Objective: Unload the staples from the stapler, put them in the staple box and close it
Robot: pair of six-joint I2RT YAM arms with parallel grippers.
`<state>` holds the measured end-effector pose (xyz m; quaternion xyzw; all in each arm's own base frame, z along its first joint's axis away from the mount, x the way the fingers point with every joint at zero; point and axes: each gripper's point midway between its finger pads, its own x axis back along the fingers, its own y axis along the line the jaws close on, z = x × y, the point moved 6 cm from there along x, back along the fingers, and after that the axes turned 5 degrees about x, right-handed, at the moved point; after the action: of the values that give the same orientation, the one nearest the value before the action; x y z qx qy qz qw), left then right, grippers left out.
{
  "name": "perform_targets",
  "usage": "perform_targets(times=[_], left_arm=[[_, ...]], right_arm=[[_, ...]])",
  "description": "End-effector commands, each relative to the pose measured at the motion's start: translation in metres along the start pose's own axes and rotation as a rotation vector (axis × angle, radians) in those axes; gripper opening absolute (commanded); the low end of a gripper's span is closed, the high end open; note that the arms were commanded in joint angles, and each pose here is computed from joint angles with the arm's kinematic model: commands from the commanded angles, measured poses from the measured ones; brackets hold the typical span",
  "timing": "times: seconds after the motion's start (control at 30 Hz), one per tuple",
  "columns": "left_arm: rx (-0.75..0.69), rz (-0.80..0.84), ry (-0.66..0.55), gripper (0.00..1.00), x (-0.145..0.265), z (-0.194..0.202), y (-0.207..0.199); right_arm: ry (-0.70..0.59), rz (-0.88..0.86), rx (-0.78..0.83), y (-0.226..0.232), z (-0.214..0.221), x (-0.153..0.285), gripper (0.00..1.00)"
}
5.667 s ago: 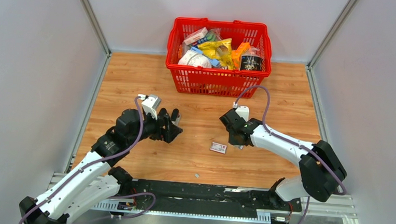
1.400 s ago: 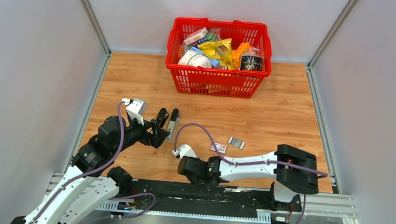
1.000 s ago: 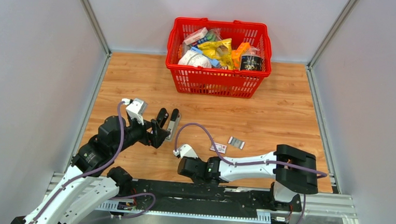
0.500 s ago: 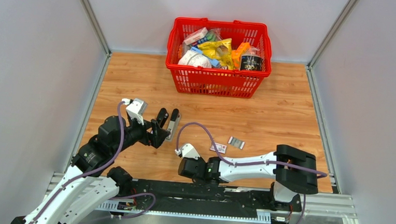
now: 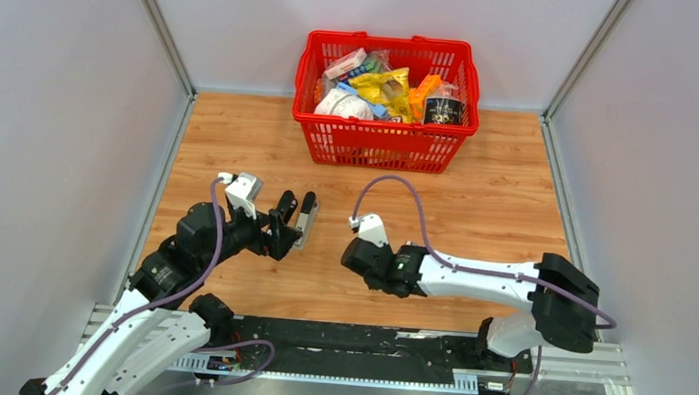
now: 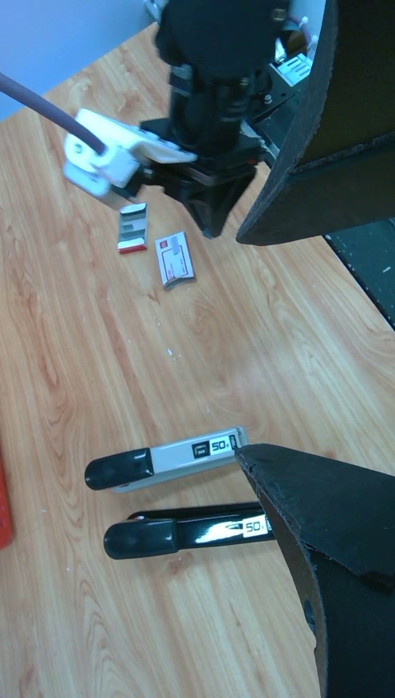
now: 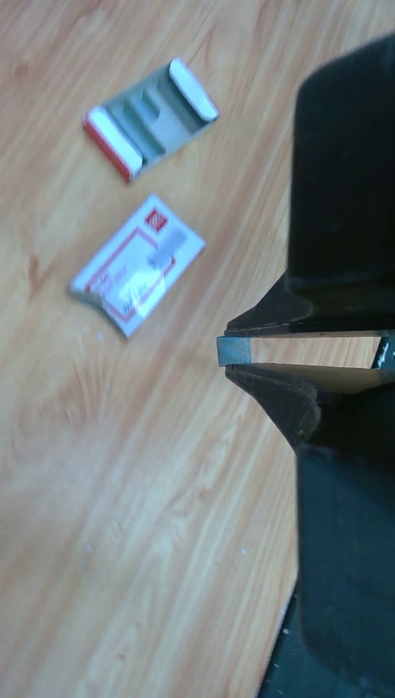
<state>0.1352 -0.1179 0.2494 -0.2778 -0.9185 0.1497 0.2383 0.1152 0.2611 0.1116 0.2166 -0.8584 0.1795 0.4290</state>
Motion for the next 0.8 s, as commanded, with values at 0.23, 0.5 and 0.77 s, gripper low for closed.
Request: perform_targets(times=[0.23, 0.5, 0.77], left_arm=[[-0.002, 0.036, -0.015, 0.97, -0.01, -0.002, -0.003], [-0.008, 0.039, -0.002, 0.97, -0.015, 0.002, -0.002], [-0.011, 0.059, 0.01, 0.97, -0.02, 0.004, -0.003]], right_arm=[[0.018, 0.204, -0.325, -0.085, -0.001, -0.012, 0.14], [0.018, 0.297, -0.464, -0.117, 0.0, -0.027, 0.15], [0.023, 0.331, -0.546, -0.129, -0.003, -0.039, 0.15]])
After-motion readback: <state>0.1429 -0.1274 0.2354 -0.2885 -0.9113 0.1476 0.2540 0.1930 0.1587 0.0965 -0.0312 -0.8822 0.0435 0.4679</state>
